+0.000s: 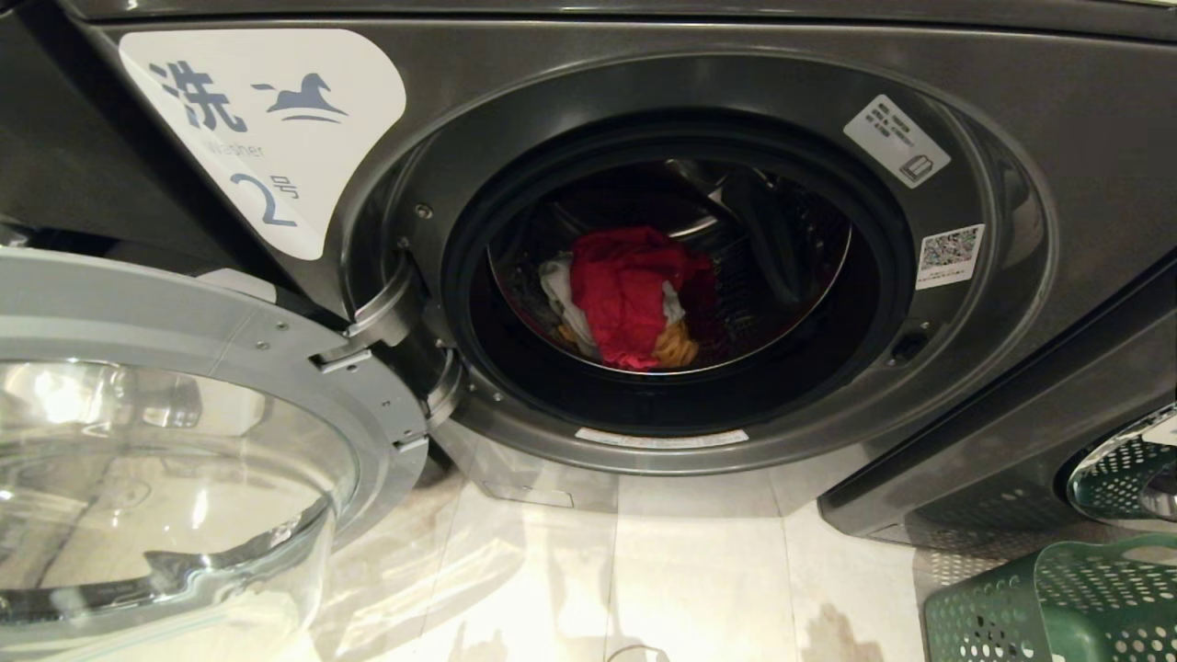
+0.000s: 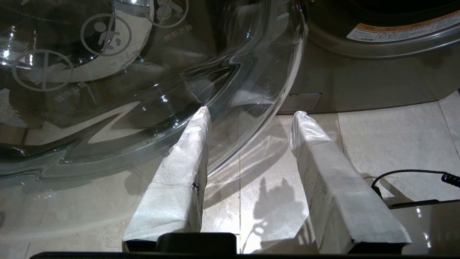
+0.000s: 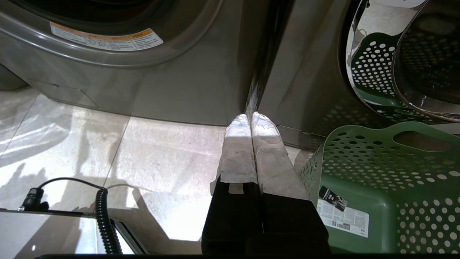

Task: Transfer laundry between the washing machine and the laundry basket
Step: Pick a cloth and place it into the basket

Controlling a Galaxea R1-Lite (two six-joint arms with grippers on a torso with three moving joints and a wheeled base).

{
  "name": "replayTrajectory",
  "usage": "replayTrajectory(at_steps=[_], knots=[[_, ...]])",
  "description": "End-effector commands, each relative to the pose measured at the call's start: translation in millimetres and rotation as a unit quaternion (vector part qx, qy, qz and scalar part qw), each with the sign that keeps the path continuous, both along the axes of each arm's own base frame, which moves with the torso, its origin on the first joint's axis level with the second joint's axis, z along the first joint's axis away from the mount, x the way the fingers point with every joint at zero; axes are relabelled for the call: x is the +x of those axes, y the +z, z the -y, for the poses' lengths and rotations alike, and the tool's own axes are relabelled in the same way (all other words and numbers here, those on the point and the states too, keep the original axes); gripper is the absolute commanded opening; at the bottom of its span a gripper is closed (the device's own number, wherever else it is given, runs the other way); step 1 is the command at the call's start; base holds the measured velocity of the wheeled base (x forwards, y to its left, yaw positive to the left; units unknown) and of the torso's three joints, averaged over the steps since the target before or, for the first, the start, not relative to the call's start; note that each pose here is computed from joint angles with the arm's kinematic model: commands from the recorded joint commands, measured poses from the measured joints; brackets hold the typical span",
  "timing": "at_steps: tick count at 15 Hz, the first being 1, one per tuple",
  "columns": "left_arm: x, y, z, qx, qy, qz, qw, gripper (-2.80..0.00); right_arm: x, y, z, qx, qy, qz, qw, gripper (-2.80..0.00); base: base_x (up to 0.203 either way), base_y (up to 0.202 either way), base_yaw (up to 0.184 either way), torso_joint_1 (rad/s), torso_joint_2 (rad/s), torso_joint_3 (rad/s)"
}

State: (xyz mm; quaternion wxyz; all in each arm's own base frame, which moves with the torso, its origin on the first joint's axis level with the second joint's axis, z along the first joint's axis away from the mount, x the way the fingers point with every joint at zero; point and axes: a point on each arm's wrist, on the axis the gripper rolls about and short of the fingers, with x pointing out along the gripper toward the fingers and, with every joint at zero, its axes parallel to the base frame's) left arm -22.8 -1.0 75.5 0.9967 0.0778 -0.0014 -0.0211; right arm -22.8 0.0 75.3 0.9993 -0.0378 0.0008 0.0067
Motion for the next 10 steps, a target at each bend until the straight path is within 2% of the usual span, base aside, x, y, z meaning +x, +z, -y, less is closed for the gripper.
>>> replayTrajectory(at_steps=[1,6,10], knots=[[0.1,0.0,0.0,0.000,0.000,-0.001,1.0000,-2.80,0.2,-0.3,0.0,0.001,-0.001,-0.001,1.000,-2.80,0.000,0.000,0.000,0.000,0.00,0.000],[0.1,0.0,0.0,0.001,0.000,-0.001,1.0000,-2.80,0.0,0.0,0.1,0.001,-0.003,0.000,1.000,-2.80,0.000,-0.002,0.017,0.000,0.00,0.002],[0.1,0.1,0.0,0.001,0.000,0.000,1.0000,-2.80,0.1,0.0,0.1,0.002,-0.003,0.000,1.000,-2.80,0.002,-0.012,0.203,0.000,0.00,0.002]])
